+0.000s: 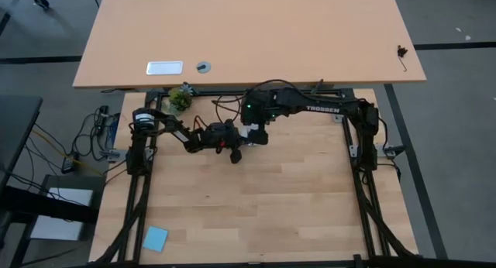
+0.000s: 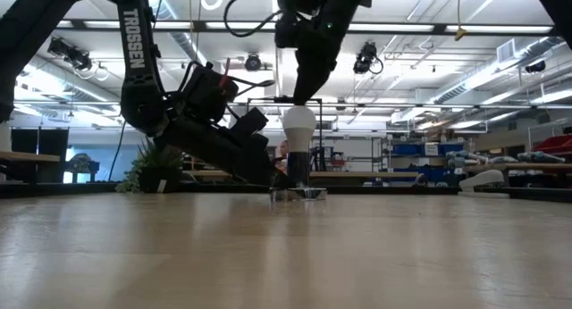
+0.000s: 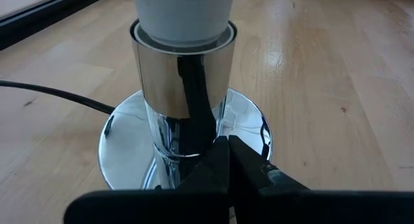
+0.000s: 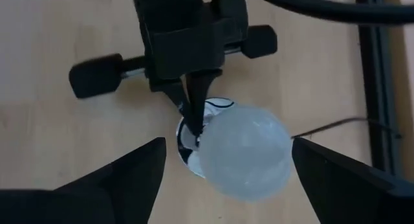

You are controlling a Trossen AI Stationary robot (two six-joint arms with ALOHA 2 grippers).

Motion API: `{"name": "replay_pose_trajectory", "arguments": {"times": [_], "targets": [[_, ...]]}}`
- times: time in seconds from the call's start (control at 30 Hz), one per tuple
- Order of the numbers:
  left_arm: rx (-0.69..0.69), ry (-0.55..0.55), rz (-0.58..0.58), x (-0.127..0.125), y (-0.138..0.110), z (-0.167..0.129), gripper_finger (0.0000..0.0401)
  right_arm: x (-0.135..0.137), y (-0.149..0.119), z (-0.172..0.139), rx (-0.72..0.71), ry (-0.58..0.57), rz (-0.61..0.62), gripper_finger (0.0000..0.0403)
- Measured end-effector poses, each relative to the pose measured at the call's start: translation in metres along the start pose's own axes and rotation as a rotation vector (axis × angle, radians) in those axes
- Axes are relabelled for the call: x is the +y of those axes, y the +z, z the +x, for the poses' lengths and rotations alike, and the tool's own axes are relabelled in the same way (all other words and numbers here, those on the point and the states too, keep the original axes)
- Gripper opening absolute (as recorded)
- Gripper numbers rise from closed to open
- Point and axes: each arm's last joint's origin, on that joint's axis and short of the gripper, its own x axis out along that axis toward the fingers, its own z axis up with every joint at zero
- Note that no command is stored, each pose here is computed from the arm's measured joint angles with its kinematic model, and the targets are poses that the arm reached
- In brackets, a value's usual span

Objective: Screw lightbulb
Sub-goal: Insert the lightbulb into the lamp

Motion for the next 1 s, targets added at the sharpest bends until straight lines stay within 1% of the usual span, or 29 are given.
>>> {"name": "replay_pose_trajectory", "arguments": {"times": [0.13,0.4,0.6,0.77,0.83,0.9,1.0], "targets": [[0.000,0.000,0.000,0.000,0.000,0.000,0.0001,-0.007,-0.001,0.002,-0.007,-0.004,-0.057,0.0329],[0.000,-0.003,0.000,0.000,0.000,0.000,0.0001,-0.013,-0.002,0.005,-0.044,0.020,-0.051,0.0305],[0.000,-0.003,0.000,0.000,0.000,0.000,0.0001,-0.010,-0.011,0.018,-0.010,0.032,-0.074,0.0298],[0.000,-0.003,0.000,0.000,0.000,0.000,0.0001,-0.011,-0.010,0.019,-0.025,0.029,-0.049,0.0290],[0.000,-0.003,0.000,0.000,0.000,0.000,0.0001,-0.011,-0.010,0.019,-0.024,0.029,-0.021,0.0284],[0.000,-0.003,0.000,0.000,0.000,0.000,0.0001,-0.012,-0.010,0.019,-0.019,0.019,0.045,0.0277],[0.000,-0.003,0.000,0.000,0.000,0.000,0.0001,-0.013,-0.011,0.019,-0.010,-0.015,0.214,0.0269]]}}
